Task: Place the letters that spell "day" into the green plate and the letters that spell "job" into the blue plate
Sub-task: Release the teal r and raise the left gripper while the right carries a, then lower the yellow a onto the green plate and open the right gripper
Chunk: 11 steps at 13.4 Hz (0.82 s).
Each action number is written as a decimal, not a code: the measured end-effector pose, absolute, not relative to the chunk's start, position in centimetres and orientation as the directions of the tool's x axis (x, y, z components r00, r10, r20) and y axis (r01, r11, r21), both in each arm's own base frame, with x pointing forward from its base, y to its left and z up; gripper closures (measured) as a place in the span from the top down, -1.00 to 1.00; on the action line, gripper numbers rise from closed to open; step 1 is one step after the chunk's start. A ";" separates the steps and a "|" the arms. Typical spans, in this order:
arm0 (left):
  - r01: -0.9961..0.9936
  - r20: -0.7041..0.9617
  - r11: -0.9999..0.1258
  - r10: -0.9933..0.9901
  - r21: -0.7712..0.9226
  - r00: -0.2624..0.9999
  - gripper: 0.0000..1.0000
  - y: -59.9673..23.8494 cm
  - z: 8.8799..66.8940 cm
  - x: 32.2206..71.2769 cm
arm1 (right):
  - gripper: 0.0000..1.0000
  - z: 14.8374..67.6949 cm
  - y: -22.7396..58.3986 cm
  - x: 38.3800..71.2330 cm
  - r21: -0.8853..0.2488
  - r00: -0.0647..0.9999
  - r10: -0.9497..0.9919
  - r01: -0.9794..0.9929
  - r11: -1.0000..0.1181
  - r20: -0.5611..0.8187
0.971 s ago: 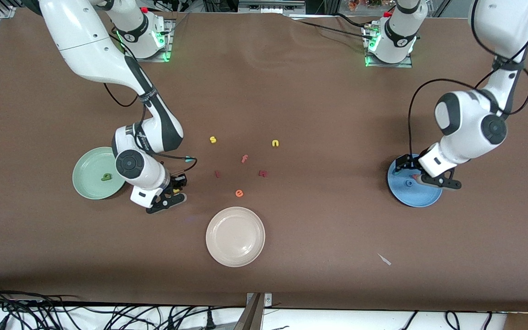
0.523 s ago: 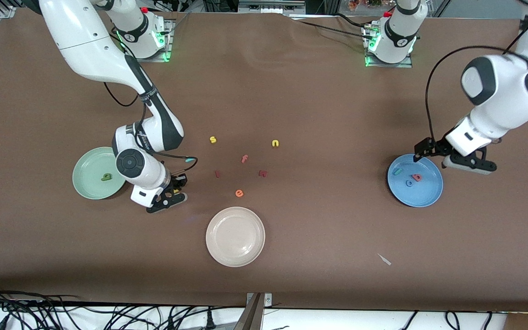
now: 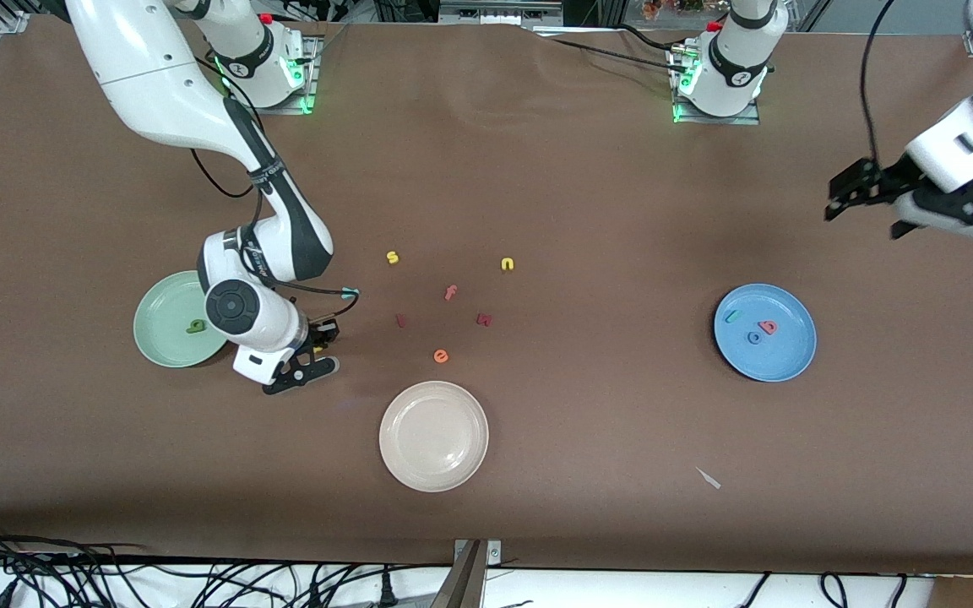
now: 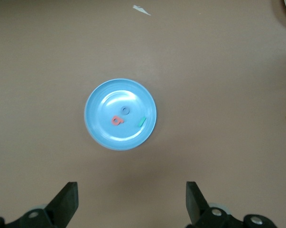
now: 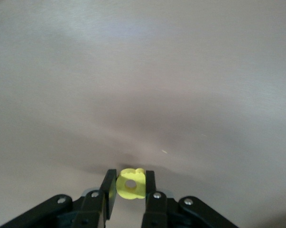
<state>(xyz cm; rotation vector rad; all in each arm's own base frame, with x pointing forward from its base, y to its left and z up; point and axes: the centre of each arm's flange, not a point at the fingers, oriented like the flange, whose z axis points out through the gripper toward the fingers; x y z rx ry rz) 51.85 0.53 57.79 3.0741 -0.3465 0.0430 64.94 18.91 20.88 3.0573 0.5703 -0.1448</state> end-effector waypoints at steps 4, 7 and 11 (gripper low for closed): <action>-0.102 -0.014 -0.994 -0.102 0.047 0.995 1.00 -0.5 61.1 51.2 | -0.43 24.5 14.6 65.3 0.042 0.935 0.323 0.333 -0.942 -0.147; -0.032 -0.033 -0.998 -0.033 0.046 0.999 1.00 -0.7 62.7 51.0 | -0.43 25.8 11.3 64.3 0.058 0.937 0.299 0.313 -0.948 -0.181; 0.043 -0.056 -0.998 0.041 0.040 0.998 1.00 -1.5 62.3 51.7 | -0.43 26.2 3.7 62.2 0.074 0.926 0.296 0.321 -0.944 -0.234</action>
